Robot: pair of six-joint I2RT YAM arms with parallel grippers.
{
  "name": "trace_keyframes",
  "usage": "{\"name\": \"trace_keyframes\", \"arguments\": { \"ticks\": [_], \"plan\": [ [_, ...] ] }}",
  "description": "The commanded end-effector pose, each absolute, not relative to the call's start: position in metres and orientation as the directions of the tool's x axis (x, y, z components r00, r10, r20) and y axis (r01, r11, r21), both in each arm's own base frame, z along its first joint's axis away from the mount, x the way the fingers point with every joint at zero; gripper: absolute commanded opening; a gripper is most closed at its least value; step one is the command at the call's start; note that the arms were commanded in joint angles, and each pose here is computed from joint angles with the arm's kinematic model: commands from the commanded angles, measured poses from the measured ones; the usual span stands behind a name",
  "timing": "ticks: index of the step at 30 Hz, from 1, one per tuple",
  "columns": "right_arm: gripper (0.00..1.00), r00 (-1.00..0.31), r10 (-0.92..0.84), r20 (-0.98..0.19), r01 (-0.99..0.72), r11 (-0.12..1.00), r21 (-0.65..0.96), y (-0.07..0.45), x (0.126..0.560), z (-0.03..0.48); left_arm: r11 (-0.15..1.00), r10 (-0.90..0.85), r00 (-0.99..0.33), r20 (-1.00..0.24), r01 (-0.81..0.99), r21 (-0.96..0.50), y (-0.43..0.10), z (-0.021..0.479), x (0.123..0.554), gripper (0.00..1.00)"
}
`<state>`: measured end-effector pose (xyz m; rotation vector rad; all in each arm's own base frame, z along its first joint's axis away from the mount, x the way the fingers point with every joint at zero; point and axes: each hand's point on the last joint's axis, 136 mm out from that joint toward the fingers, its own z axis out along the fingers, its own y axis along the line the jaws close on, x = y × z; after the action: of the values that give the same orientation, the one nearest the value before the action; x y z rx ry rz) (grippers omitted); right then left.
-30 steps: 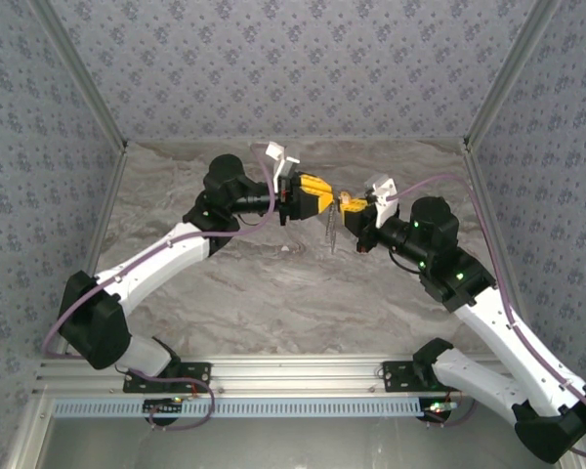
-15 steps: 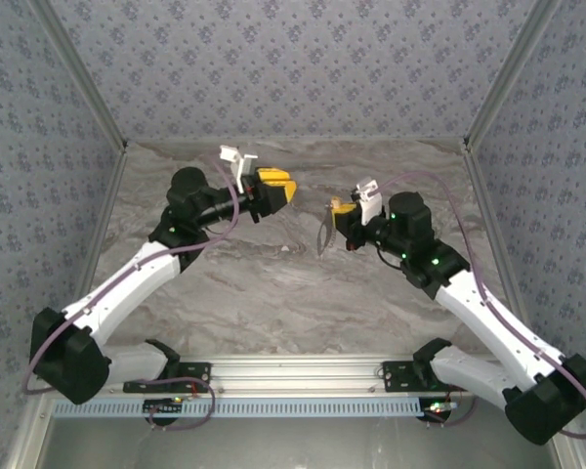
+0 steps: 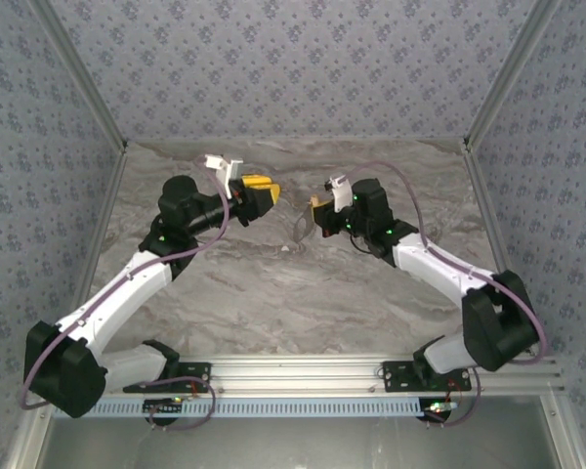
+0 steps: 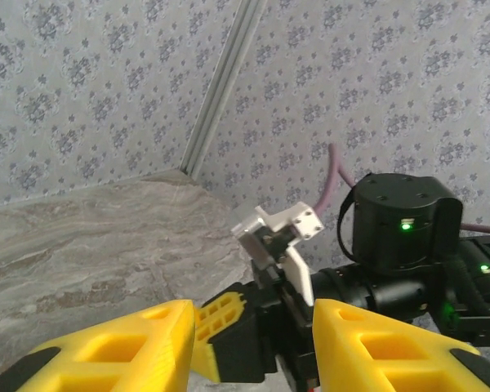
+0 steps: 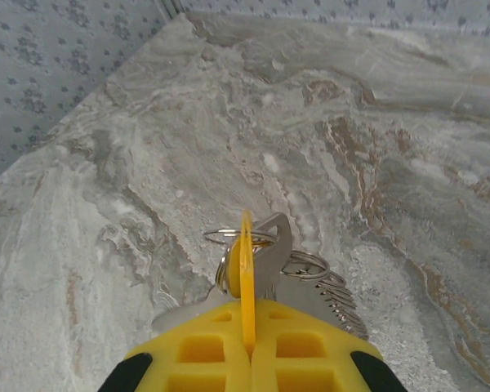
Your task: Put the keys on the keyring
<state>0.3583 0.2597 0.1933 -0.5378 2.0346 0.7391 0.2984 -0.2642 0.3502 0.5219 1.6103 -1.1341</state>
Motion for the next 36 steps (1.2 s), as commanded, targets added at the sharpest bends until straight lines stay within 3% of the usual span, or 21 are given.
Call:
{"name": "trace_keyframes", "arguments": {
  "ticks": [1,16,36],
  "plan": [
    [0.00,-0.485,-0.015,-0.874,-0.612,0.720,0.327,0.262,0.374,0.210,0.466,-0.214,-0.321,-0.922,0.797,-0.386,-0.258,0.358,0.295,0.42],
    [0.00,-0.612,-0.022,-0.790,-0.528,0.756,0.387,0.236,0.323,0.127,0.452,-0.222,-0.351,-0.910,0.789,-0.415,-0.263,0.350,0.301,0.42],
    [0.00,-0.722,-0.025,-0.691,-0.449,0.778,0.441,0.225,0.264,0.058,0.451,-0.218,-0.373,-0.902,0.781,-0.432,-0.266,0.339,0.302,0.44]
  ]
}}
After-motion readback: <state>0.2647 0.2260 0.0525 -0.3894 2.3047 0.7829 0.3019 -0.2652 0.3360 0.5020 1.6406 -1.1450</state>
